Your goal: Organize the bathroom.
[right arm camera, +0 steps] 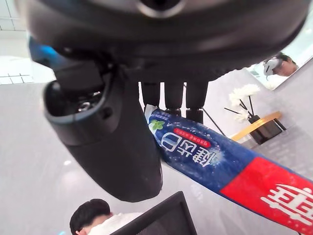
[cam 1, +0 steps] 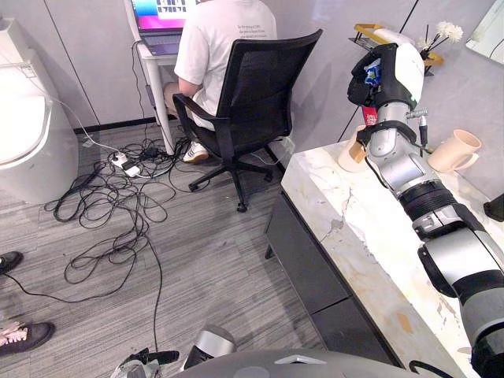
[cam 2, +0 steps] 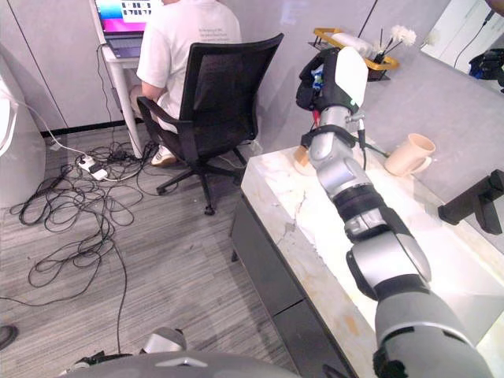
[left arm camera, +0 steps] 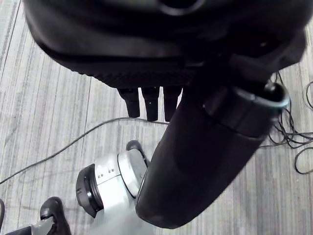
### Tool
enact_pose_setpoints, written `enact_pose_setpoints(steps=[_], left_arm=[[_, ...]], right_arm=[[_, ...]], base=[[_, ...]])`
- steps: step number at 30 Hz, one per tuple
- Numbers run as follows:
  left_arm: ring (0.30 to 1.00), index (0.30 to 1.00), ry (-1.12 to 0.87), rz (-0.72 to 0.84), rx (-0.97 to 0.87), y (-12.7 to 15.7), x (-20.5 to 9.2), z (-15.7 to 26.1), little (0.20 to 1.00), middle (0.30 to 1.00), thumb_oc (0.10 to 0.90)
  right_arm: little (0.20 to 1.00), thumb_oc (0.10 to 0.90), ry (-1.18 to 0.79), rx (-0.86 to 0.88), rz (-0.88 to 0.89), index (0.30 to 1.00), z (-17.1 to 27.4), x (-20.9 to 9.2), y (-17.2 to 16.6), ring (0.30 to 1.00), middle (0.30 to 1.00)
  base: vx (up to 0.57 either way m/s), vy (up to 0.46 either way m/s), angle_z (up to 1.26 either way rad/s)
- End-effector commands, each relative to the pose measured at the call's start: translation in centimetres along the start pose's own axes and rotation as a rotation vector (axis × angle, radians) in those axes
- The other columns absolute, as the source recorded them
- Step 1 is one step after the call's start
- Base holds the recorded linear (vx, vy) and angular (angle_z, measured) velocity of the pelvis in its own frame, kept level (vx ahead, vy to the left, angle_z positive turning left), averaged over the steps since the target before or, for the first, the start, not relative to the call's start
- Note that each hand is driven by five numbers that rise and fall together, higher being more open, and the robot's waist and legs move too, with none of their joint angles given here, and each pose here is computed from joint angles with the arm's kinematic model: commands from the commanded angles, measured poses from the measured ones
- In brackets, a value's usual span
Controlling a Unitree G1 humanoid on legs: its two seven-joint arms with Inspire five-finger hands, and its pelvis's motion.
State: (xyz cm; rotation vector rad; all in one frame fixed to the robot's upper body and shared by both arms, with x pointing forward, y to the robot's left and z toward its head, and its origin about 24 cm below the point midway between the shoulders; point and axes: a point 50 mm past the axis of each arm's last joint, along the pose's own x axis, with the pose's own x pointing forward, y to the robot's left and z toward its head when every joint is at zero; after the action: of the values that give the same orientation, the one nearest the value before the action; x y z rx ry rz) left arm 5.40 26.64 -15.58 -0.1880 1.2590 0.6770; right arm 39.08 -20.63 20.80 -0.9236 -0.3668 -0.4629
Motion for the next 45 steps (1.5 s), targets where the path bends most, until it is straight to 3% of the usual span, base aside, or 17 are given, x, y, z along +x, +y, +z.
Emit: enact_pose_setpoints(steps=[1,13,22,27,35,38,45], left_arm=[[0.900,0.900,-0.022,0.071,0.100,1.9,0.2,1.2,0.900,0.900,0.800],[0.900,0.900,0.006,0.035,0.124,1.7,0.2,0.4,0.900,0.900,0.800],[0.900,0.900,0.021,-0.027,0.232,0.2,0.2,-0.2,0.900,0.900,0.800],[0.900,0.900,0.029,-0.025,0.235,0.9,0.1,-1.2,0.900,0.900,0.800],[0.900,0.900,-0.064,0.029,0.166,2.0,0.1,2.0,0.900,0.900,0.800],[0.900,0.900,-0.144,-0.014,0.146,-0.1,-0.2,6.0,0.900,0.900,0.800],[0.900,0.900,-0.136,-0.015,0.200,-1.2,-0.2,5.1,0.900,0.900,0.800]], right_arm=[[0.300,0.400,-0.189,0.050,-0.212,0.300,5.8,3.3,-4.2,0.300,0.300],[0.300,0.400,-0.214,0.064,-0.202,0.300,6.3,3.2,-4.3,0.300,0.300],[0.300,0.400,-0.171,-0.022,-0.228,0.300,2.4,2.6,-6.2,0.300,0.300],[0.300,0.400,-0.159,-0.003,-0.225,0.300,1.6,1.9,-5.8,0.300,0.300],[0.300,0.400,-0.218,0.076,-0.249,0.300,3.2,0.7,-4.4,0.300,0.300],[0.300,0.400,-0.227,0.101,-0.329,0.300,4.0,2.2,-6.9,0.300,0.300],[0.300,0.400,-0.219,0.063,-0.350,0.300,4.3,4.0,-9.1,0.300,0.300]], base=[[0.00,0.000,0.00],[-0.01,0.035,0.00],[-0.01,0.104,0.33],[0.01,0.090,0.26],[-0.03,-0.182,0.02],[-0.21,-0.269,-0.03],[-0.02,-0.100,0.10]])
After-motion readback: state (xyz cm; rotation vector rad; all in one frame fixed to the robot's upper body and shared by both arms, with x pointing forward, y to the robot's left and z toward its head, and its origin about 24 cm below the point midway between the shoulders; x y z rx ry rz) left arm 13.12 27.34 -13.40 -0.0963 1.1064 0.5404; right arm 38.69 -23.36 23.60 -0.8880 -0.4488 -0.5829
